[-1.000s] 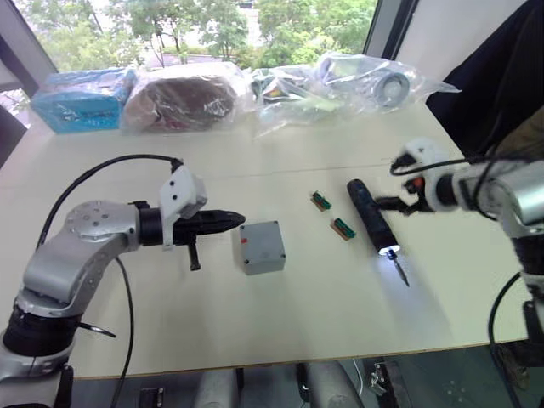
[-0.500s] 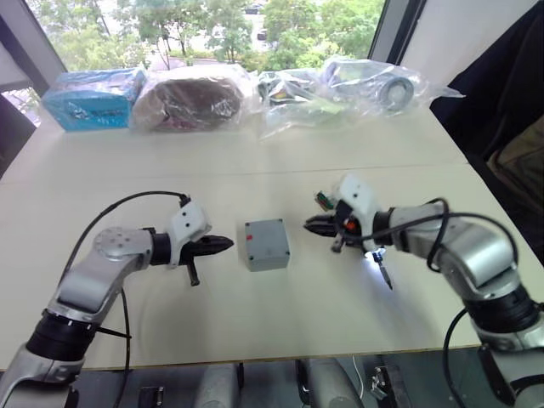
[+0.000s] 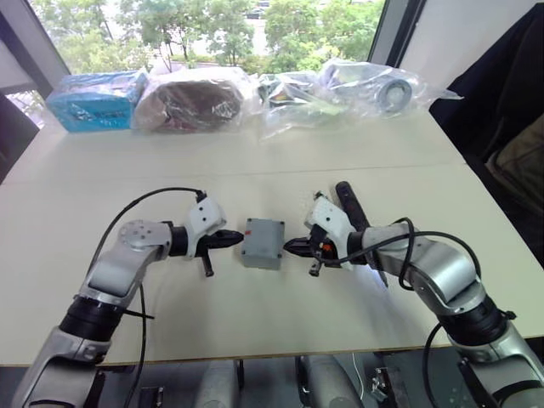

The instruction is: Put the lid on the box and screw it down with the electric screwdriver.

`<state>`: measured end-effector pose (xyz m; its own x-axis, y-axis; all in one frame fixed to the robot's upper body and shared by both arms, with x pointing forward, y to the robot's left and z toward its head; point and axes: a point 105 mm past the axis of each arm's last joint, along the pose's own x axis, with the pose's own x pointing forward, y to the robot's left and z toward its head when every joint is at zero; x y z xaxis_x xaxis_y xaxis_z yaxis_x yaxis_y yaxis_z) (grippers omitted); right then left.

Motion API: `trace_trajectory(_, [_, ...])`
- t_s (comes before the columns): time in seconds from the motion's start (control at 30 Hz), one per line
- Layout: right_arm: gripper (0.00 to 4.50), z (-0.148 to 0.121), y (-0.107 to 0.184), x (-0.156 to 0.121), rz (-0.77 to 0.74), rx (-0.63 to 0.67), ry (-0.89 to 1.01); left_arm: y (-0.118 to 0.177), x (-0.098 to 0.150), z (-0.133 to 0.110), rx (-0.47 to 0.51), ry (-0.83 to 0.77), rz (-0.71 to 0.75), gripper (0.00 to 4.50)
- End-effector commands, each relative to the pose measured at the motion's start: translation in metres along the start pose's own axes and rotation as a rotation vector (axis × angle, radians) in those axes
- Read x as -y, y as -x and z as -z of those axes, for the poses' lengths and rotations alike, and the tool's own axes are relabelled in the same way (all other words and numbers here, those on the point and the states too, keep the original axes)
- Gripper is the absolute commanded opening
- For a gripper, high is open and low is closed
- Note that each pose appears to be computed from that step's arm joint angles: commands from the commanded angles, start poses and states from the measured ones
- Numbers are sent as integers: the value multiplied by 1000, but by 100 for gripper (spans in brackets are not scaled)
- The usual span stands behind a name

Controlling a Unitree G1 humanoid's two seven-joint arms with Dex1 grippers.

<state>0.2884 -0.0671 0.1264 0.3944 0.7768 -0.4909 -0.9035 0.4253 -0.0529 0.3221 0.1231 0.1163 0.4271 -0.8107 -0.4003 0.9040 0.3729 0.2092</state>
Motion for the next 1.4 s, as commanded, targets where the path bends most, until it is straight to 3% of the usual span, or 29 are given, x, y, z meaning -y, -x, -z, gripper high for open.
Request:
trace_trajectory(0.03, [5,-12,-3,-20,-73,35,19,-6,-5,-14,35,-68,20,0])
trace_trajectory(0.17, [5,-12,0,-19,-54,17,47,-9,-12,-13,34,-78,1,0])
trace_trajectory(0.3, [5,-10,12,2,41,-3,97,3,-13,-4,-2,-83,3,0])
trace_trajectory(0.5, [5,-13,23,43,193,30,129,25,12,16,-79,-52,95,0])
trace_trajectory(0.67, [5,-19,16,58,231,119,108,35,32,21,-87,-10,150,0])
trace_trajectory(1.0, [5,-12,-17,33,84,164,111,17,32,5,-31,-22,130,0])
trace_trajectory(1.4, [5,-6,-10,7,-24,146,114,11,9,-1,-29,-77,80,0])
